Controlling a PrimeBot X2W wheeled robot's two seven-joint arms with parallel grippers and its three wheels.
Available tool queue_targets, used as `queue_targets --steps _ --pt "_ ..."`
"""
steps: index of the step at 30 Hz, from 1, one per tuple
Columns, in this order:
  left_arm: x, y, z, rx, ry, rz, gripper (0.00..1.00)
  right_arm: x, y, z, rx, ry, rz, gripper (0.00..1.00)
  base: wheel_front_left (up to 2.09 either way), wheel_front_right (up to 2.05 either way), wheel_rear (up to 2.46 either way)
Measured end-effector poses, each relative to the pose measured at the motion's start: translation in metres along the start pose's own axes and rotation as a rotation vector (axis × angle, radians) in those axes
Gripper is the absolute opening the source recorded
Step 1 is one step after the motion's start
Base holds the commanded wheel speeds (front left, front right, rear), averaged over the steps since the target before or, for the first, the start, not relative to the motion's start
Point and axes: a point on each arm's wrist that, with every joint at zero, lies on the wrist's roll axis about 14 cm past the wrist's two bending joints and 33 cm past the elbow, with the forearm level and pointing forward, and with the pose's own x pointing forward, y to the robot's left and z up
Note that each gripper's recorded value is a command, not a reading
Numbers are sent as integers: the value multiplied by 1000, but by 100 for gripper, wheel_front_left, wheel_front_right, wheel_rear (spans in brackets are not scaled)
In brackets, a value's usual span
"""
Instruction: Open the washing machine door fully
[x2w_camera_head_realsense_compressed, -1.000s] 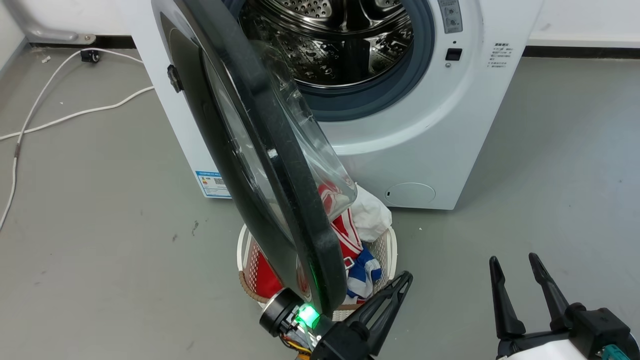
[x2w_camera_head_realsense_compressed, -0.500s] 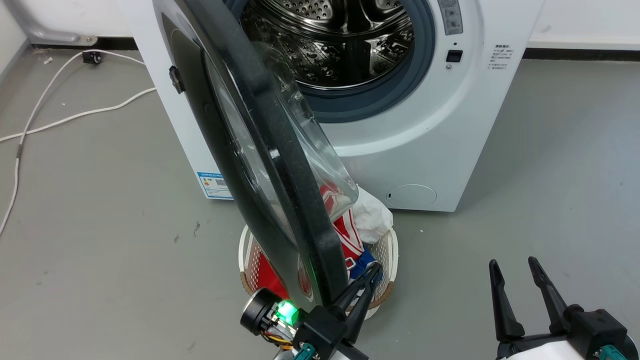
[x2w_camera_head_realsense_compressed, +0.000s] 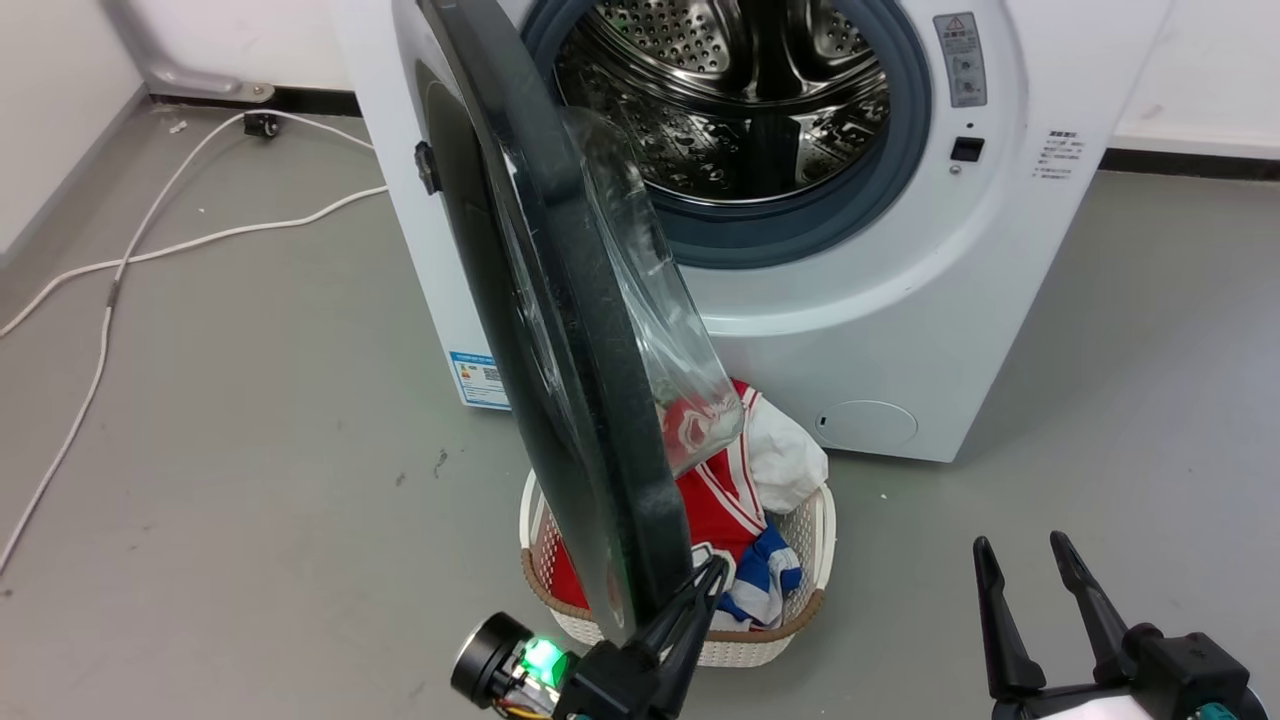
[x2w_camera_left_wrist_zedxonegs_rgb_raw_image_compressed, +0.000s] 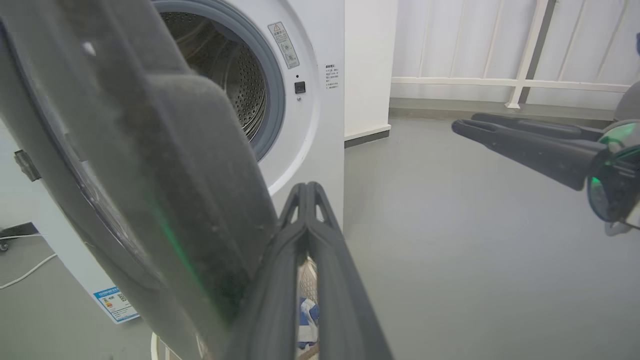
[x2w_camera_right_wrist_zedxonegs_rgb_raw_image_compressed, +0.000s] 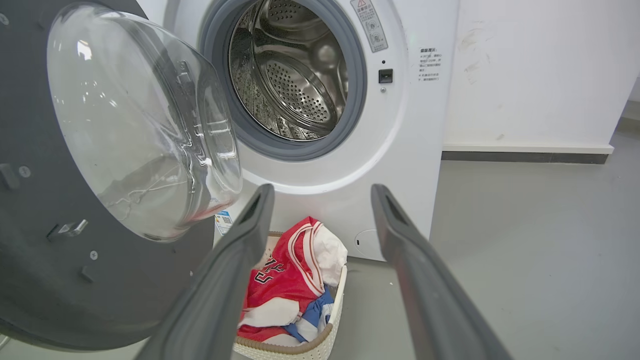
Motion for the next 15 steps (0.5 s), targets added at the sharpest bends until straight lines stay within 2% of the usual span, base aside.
queue_targets --steps 15 --pt "-40 55 -12 10 49 241 0 11 24 -13 22 39 79 100 0 0 0"
